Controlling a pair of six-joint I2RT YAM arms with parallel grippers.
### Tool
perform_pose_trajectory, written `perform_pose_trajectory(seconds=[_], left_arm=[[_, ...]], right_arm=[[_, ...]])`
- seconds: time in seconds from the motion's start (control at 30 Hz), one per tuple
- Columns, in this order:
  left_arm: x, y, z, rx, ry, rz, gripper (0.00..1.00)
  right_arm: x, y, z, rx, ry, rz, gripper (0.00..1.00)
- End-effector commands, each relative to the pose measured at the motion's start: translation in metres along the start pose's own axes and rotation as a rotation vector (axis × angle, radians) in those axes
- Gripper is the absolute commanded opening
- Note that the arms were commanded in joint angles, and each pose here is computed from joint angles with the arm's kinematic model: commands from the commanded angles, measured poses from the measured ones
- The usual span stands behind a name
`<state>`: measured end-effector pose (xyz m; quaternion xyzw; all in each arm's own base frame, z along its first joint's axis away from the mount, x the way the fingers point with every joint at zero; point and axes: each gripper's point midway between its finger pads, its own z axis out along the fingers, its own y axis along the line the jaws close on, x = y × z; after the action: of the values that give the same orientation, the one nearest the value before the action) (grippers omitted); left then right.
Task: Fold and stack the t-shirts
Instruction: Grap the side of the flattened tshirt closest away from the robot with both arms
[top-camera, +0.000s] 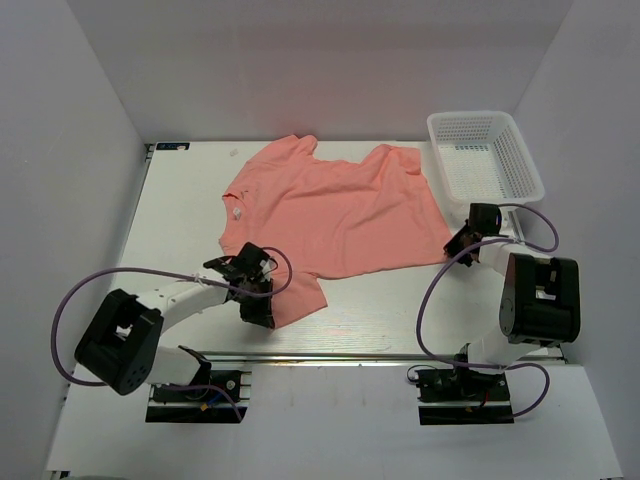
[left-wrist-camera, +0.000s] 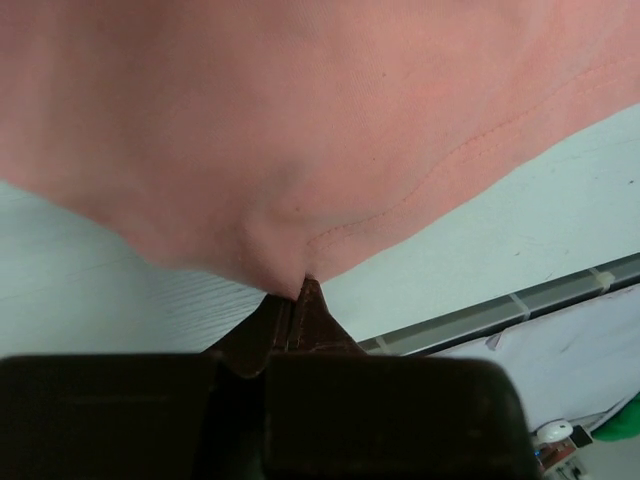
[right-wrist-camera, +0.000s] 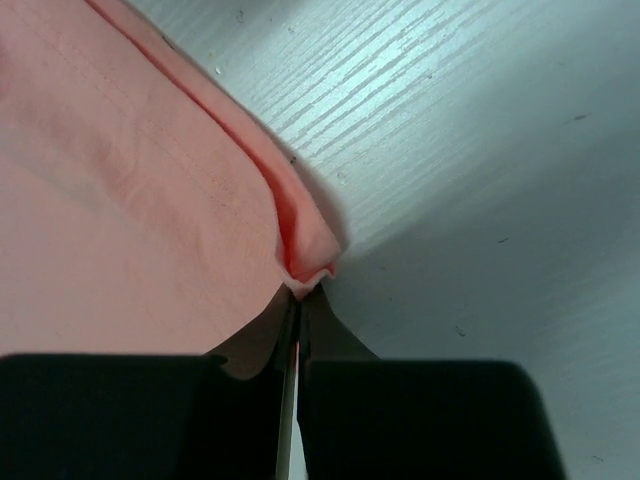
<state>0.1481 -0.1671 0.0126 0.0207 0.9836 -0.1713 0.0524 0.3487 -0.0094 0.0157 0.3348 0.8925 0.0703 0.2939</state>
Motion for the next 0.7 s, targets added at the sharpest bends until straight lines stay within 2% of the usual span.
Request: perform_pose_trajectory(seconds=[0.0,0.13,0.2,0.23,0.33,0.37,0.43,0.57,0.67], left_arm=[[-0.018,-0.008,-0.015,0.025,-0.099,0.062,0.0],[-0.031,-0.023,-0.032,0.096,-0.198,0.114,0.0],[-0.031,-0.028,-0.038,0.124,-0.211,0.134,0.0],[-0.031,-0.029,-0.04,0.129,-0.22,0.137,0.0],[-0.031,-0.03,-0.046,0.133,-0.228,0.148,0.0],[-0.031,-0.031,-0.05,0.133,-0.23,0.149,0.0],[-0.024,-0.027,-0.05,0.117,-0.2,0.14,0.0],[-0.008,-0.018,-0.052,0.083,-0.137,0.103,0.0],[0.011,-0.013,-0.054,0.081,-0.082,0.066,0.0]], right_arm=[[0.003,-0.011,-0.009,0.036,-0.012,-0.003,0.0],[0.012,-0.012,-0.039,0.009,0.001,-0.028,0.0],[0.028,-0.021,-0.052,0.033,0.064,-0.047,0.0],[0.025,-0.018,-0.066,0.006,0.041,-0.051,0.0],[0.046,-0.021,-0.091,-0.024,0.103,-0.068,0.0],[0.047,-0.022,-0.098,-0.034,0.086,-0.071,0.0],[0.065,-0.027,-0.113,-0.052,0.136,-0.071,0.0],[0.085,-0.057,-0.129,0.054,0.172,-0.075,0.0],[0.088,-0.054,-0.139,0.044,0.198,-0.059,0.0]])
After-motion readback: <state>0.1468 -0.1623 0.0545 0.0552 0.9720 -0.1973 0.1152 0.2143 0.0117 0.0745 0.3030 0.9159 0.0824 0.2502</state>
